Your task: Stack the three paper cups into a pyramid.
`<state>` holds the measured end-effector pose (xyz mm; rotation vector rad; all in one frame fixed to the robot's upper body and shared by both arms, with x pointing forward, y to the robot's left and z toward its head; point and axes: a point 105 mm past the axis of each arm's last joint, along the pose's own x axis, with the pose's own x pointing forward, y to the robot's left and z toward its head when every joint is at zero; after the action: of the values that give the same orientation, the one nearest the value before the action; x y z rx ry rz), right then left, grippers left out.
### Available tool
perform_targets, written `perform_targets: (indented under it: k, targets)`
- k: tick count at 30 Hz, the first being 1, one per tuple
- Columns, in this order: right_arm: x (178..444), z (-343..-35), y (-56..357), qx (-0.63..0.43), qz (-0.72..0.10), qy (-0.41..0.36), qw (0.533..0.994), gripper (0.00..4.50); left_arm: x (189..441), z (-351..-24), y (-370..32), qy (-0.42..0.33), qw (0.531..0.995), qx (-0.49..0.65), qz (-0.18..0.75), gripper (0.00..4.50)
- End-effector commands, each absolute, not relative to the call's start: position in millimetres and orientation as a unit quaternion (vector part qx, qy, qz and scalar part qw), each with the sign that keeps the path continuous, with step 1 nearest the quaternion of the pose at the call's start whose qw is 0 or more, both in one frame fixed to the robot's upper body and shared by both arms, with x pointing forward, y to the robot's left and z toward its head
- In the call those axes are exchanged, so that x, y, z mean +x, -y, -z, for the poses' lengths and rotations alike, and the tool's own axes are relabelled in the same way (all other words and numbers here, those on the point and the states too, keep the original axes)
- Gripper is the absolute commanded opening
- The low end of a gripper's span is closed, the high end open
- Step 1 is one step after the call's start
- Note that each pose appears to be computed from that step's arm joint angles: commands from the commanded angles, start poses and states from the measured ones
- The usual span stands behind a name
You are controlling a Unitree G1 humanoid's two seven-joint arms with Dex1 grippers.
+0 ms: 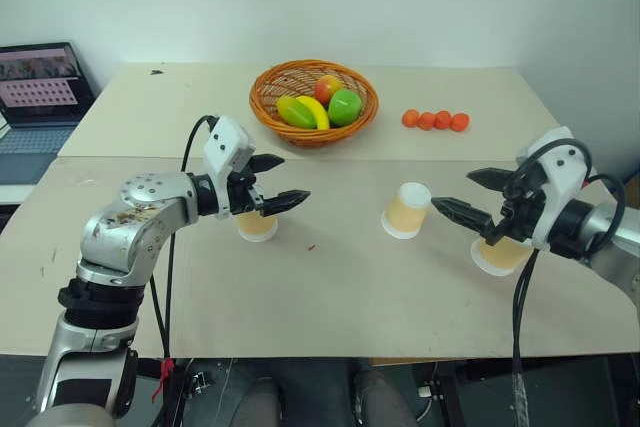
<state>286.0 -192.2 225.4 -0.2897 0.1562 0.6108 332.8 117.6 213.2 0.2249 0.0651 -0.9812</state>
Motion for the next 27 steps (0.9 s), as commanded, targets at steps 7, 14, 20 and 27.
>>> perform_targets:
  k: [7, 14, 20, 27]
  targets:
    - [274, -236, 189, -0.147, -0.28, -0.047, 0.948, 4.4, 346, -250, -96, 0.038, 0.874, 0.101, 0.474, 4.5]
    - [272, -241, 213, -0.151, -0.208, -0.037, 0.966, 4.4, 361, -256, -81, 0.039, 0.885, 0.073, 0.458, 4.5]
    - [268, -228, 241, -0.15, -0.145, -0.057, 0.976, 4.4, 344, -259, -62, 0.038, 0.851, 0.047, 0.521, 4.5]
    - [248, -229, 297, -0.152, -0.022, -0.038, 0.987, 4.4, 320, -264, -42, 0.026, 0.796, 0.026, 0.604, 4.5]
